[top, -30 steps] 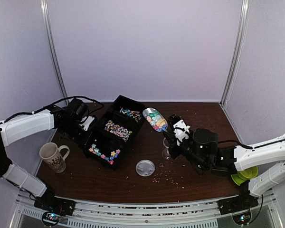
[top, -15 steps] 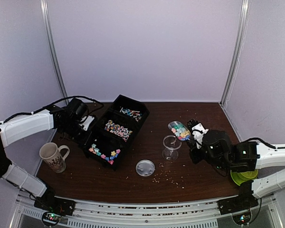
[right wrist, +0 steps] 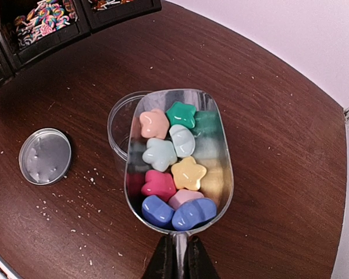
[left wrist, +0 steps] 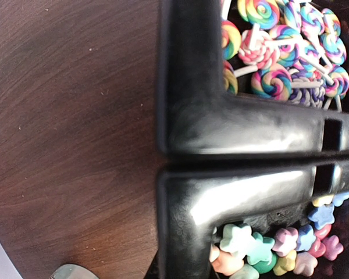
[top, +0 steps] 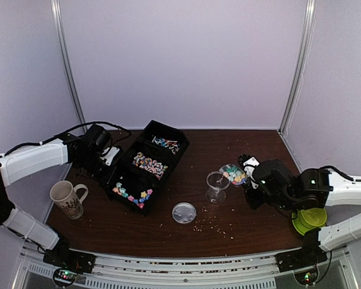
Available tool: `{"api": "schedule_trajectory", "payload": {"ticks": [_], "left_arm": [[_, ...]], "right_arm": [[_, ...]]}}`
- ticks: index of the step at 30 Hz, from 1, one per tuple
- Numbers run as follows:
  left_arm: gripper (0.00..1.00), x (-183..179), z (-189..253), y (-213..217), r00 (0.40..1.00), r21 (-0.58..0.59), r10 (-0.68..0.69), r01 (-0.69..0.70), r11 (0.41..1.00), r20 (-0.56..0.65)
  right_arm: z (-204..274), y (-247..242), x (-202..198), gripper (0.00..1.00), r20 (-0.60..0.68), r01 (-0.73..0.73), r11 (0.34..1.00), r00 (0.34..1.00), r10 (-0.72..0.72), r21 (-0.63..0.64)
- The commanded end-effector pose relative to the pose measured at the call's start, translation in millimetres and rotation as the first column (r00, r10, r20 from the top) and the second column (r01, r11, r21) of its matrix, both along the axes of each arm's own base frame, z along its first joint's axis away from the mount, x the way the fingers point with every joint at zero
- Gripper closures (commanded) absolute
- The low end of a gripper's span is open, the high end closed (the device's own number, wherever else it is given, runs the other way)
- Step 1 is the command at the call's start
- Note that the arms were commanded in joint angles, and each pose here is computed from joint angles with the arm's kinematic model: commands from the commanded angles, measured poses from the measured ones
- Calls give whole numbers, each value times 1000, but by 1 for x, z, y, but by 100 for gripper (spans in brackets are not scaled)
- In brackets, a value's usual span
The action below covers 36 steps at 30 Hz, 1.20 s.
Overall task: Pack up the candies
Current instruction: Place the fake candies in the packing box.
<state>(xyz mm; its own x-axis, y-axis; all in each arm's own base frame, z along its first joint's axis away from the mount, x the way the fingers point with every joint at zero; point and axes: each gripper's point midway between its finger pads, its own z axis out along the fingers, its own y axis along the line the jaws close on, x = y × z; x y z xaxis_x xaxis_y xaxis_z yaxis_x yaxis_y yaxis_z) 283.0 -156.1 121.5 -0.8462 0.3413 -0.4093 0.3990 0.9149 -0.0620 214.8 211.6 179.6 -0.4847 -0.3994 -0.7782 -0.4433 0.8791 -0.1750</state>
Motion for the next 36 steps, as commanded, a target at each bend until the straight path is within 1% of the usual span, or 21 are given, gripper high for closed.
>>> {"api": "schedule_trajectory", "payload": {"ticks": [1,20,36], "left_arm": [[100,32,55,-27,977,-169,-3,40,985,215],[100,32,54,-27,977,-170,-5,42,985,211],[100,32,53,-27,978,-170,-6,43,984,208]], "right_arm": [[0,2,-2,100,-40,-21,999,999,19,-50],[-5,5,3,100,-180,-47,986,984,18,-158],[1,8,6,100,-217,-82,976,975,37,-202]]}}
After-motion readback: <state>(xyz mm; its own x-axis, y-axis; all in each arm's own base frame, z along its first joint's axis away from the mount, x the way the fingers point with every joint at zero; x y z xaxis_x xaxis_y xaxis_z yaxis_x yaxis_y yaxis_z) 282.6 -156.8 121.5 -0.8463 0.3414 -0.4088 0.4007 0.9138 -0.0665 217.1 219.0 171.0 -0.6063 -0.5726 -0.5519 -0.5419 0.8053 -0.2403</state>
